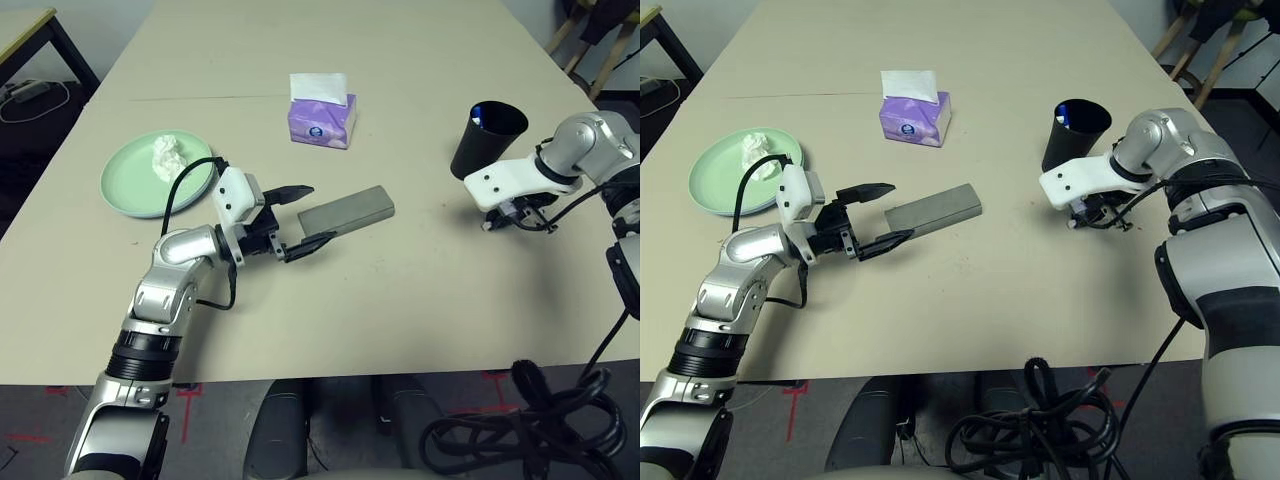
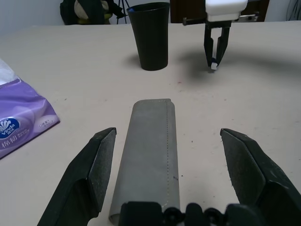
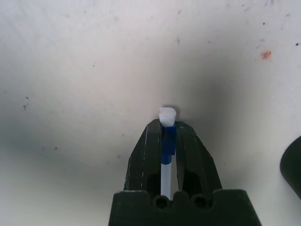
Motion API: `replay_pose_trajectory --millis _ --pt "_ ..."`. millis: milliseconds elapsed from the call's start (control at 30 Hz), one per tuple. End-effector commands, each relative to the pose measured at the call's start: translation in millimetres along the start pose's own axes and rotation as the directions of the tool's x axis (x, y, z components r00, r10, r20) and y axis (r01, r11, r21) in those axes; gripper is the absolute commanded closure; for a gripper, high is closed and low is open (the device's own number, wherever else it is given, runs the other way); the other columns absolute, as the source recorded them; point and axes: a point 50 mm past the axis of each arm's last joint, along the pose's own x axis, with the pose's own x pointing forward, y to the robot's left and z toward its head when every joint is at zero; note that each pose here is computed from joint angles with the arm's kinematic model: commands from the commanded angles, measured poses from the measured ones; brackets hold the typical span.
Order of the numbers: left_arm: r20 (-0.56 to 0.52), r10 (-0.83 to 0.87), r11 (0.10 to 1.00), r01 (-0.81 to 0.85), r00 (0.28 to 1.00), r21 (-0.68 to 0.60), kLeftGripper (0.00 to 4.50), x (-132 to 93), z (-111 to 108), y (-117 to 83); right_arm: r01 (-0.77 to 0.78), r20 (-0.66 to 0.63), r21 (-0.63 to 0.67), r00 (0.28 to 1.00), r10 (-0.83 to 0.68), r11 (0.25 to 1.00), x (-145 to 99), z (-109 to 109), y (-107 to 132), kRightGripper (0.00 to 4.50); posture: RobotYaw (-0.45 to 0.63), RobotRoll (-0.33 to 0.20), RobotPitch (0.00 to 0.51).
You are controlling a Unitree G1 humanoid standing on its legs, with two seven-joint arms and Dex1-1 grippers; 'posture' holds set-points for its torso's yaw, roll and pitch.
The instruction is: Organize and tidy the items on the table.
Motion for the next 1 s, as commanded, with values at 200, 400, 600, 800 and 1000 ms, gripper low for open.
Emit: replay_pose_trajectory --millis 200,400,600,800,1000 --pt "-0.019 -0.033 0.999 0.033 0.999 0.029 0.0 2.7 0.8 8.8 0.104 0.463 0.335 0.848 -0.259 0.937 -25.8 17.0 -18.4 4.24 0.09 0.0 0.143" --pt "-0.021 -0.041 0.999 0.041 0.999 0.032 0.0 4.1 0.8 17.0 0.054 0.697 0.405 0.629 -0.346 0.913 -52.4 34.1 -18.2 4.24 0.05 0.0 0.11" --pt "-0.023 -0.046 0.999 0.047 0.999 0.025 0.0 6.6 -0.9 23.0 0.033 0.81 0.455 0.398 -0.43 0.89 -73.6 39.9 -13.0 4.24 0.02 0.0 0.089" --pt "-0.021 -0.044 0.999 0.044 0.999 0.023 0.0 7.7 -1.7 25.5 0.038 0.78 0.603 0.181 -0.599 0.797 -65.5 36.4 -7.9 4.24 0.01 0.0 0.078" --pt "-0.024 -0.042 0.999 0.043 0.999 0.026 0.0 7.5 -1.5 27.4 0.045 0.617 0.787 -0.037 -0.786 0.616 -62.7 31.0 -13.8 4.24 0.01 0.0 0.076"
